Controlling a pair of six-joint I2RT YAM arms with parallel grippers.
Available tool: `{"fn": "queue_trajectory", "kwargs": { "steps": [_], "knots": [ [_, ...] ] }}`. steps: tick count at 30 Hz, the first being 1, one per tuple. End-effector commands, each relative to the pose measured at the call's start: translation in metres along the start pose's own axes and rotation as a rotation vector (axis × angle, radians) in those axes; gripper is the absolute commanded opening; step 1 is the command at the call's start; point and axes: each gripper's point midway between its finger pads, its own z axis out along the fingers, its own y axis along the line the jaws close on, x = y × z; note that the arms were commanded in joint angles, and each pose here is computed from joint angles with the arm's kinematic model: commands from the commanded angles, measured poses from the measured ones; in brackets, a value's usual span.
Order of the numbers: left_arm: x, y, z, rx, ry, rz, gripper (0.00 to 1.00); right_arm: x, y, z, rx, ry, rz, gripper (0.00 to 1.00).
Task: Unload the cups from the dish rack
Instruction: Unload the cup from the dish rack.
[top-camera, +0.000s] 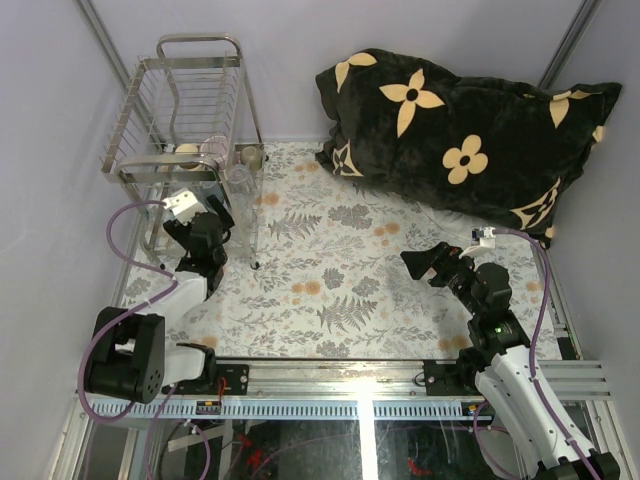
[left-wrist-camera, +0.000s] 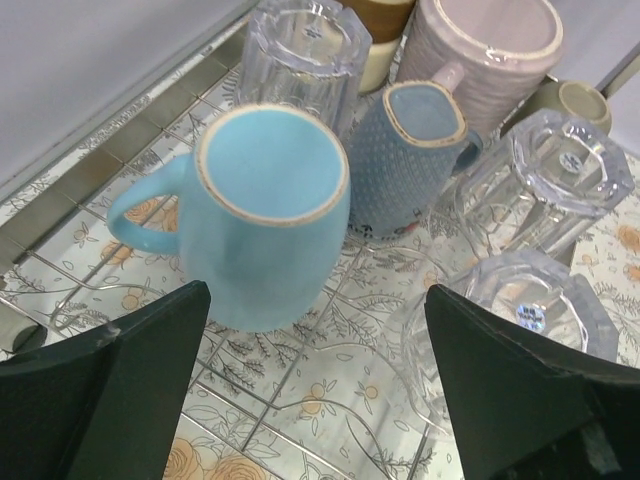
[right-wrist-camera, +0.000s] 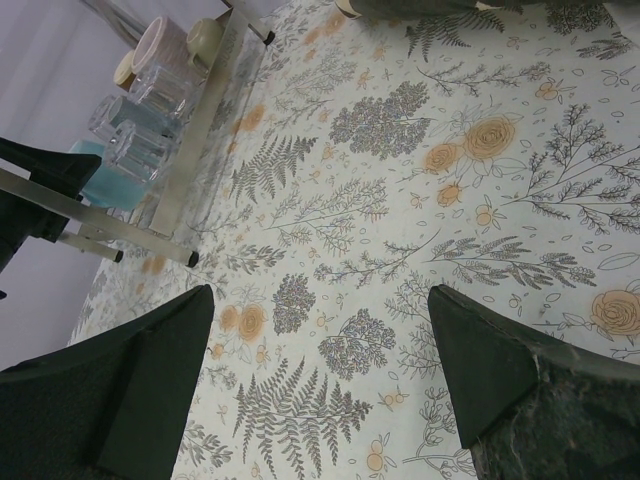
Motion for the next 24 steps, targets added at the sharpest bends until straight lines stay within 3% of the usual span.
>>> {"fn": "queue_trajectory", "kwargs": {
  "steps": [1, 15, 24],
  "knots": [
    [0.001, -0.012, -0.002, 0.035, 0.008, -0.008, 0.88, -0.011, 0.004, 0.001, -0.013, -0.048, -0.022, 0.95],
    [0.011, -0.046, -0.003, 0.178, 0.039, -0.035, 0.87, -0.009, 0.002, 0.003, -0.008, -0.041, -0.019, 0.95],
    [0.007, -0.021, -0.008, 0.081, -0.008, -0.077, 0.88, -0.009, 0.003, 0.004, -0.012, -0.039, -0.019, 0.95]
  ]
}}
